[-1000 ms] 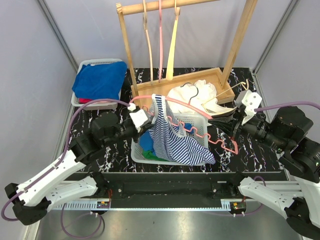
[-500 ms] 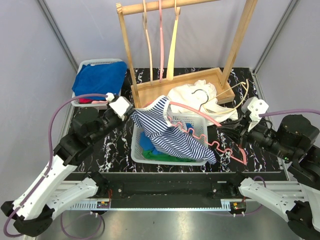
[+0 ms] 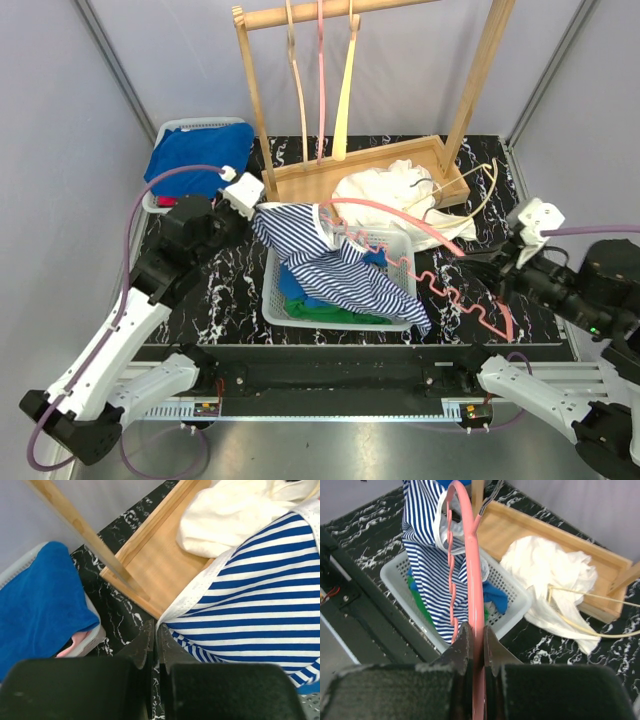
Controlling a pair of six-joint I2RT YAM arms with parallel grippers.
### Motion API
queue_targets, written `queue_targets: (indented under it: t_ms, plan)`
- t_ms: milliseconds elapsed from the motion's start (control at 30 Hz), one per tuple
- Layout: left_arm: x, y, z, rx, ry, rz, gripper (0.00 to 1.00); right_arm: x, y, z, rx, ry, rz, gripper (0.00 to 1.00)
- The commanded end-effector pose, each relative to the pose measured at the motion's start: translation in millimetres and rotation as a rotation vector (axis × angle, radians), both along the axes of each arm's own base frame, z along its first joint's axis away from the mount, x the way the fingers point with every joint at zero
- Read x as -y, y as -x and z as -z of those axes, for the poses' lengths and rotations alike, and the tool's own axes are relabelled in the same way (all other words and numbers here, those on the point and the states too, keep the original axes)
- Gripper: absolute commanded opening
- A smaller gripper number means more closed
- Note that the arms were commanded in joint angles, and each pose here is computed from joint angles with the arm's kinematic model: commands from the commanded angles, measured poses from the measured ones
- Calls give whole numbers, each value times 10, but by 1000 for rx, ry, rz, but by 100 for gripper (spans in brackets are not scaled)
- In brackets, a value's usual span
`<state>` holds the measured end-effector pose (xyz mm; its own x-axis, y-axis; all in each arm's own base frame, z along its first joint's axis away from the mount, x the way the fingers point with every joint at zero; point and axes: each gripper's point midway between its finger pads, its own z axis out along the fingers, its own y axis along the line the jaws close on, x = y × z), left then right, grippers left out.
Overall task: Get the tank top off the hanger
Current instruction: Remove the tank top from the hanger, then place the tank top in the bin.
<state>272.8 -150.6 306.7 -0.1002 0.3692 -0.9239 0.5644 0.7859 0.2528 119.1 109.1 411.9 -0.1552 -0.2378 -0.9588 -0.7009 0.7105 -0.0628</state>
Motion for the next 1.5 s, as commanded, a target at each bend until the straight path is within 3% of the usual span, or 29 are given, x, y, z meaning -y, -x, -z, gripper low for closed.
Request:
queue_targets:
  t_ms: [0, 167, 200, 300, 433, 600, 867, 1067, 1267, 1467]
  plan:
    - [-346, -258, -559, 154, 93, -165, 0, 283, 71, -473, 137, -92, 98, 0]
    - [-380, -168, -1637, 384, 219, -134, 0, 399, 35, -621, 202, -131, 160, 0]
    - [-288, -24, -1932, 435, 253, -54, 0, 452, 3, -642, 215, -137, 195, 0]
    - [-85, 207, -2280, 462, 316, 96, 0, 541, 15, -845, 289, -217, 235, 0]
    - [228, 326, -2234, 395, 340, 226, 0, 618, 47, -1030, 346, -303, 266, 0]
    - [655, 361, -1891, 282, 321, 346, 0, 583, -199, -862, 284, -236, 344, 0]
    - [1016, 347, -2193, 328, 308, 438, 0, 819, -490, -713, 264, -156, 566, 0]
    - [1464, 497, -1897, 204, 322, 553, 0, 947, -567, -750, 276, -143, 664, 0]
    - [1894, 816, -2053, 230, 285, 700, 0, 851, -692, -692, 269, -130, 666, 0]
    - [2100, 921, -1940, 181, 265, 731, 0, 776, -772, -654, 270, -113, 656, 0]
